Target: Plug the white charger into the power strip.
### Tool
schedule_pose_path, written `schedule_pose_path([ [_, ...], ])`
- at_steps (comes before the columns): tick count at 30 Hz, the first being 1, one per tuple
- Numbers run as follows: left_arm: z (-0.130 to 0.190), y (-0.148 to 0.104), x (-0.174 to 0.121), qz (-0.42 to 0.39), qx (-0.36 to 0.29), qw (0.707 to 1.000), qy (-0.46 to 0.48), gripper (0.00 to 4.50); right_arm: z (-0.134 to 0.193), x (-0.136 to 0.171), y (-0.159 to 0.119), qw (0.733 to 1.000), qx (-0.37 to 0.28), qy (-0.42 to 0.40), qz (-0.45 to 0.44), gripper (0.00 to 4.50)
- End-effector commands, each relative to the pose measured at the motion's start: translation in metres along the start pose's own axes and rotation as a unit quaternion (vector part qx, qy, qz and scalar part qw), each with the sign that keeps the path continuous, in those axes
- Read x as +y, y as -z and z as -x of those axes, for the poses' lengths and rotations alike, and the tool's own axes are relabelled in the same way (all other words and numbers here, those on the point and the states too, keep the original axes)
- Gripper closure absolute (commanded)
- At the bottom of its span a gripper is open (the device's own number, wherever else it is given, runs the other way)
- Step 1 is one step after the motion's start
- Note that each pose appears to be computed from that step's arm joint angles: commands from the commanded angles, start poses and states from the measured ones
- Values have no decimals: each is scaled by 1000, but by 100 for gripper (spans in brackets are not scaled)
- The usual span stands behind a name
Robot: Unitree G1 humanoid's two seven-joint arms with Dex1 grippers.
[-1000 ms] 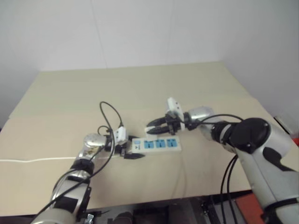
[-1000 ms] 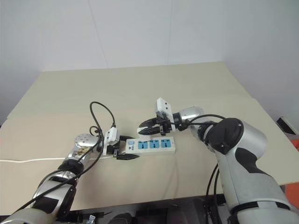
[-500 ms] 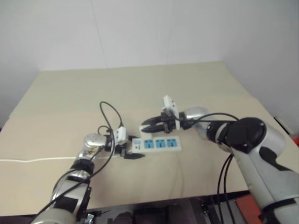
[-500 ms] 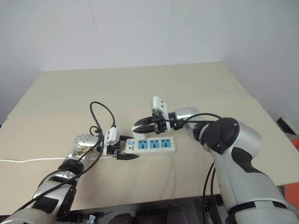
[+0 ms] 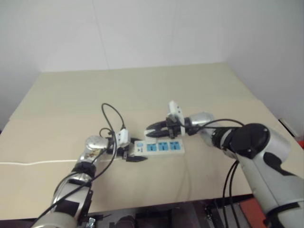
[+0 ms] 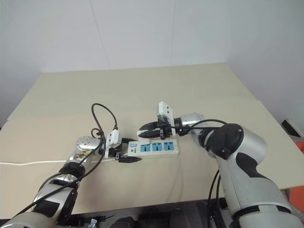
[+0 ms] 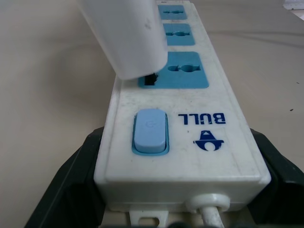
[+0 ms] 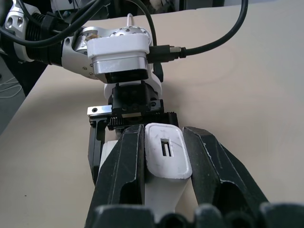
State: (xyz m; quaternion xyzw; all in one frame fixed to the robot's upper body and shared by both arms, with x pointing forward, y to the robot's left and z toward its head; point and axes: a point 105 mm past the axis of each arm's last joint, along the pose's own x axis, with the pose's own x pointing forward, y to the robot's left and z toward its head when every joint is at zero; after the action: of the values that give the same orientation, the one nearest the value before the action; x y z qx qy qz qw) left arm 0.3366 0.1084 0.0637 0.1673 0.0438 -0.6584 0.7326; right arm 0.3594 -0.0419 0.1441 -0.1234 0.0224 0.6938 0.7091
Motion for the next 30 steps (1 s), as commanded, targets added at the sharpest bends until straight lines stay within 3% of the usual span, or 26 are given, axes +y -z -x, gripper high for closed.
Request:
schedule_pose_path([
  [1, -2, 3, -2, -8, 12, 1000, 2, 95, 5, 3, 5, 1000, 3, 1, 1, 337],
  [7, -3, 3, -1, -9, 12, 1000, 1, 95, 3, 12, 12, 999, -25, 10, 43, 337],
  [11, -3, 3, -1, -10, 12, 1000, 1, 95, 5, 28, 31, 997, -35, 19, 73, 337],
  [30, -2, 2, -1, -13, 12, 1000, 3, 95, -8, 31, 57, 1000, 23, 15, -9, 337],
])
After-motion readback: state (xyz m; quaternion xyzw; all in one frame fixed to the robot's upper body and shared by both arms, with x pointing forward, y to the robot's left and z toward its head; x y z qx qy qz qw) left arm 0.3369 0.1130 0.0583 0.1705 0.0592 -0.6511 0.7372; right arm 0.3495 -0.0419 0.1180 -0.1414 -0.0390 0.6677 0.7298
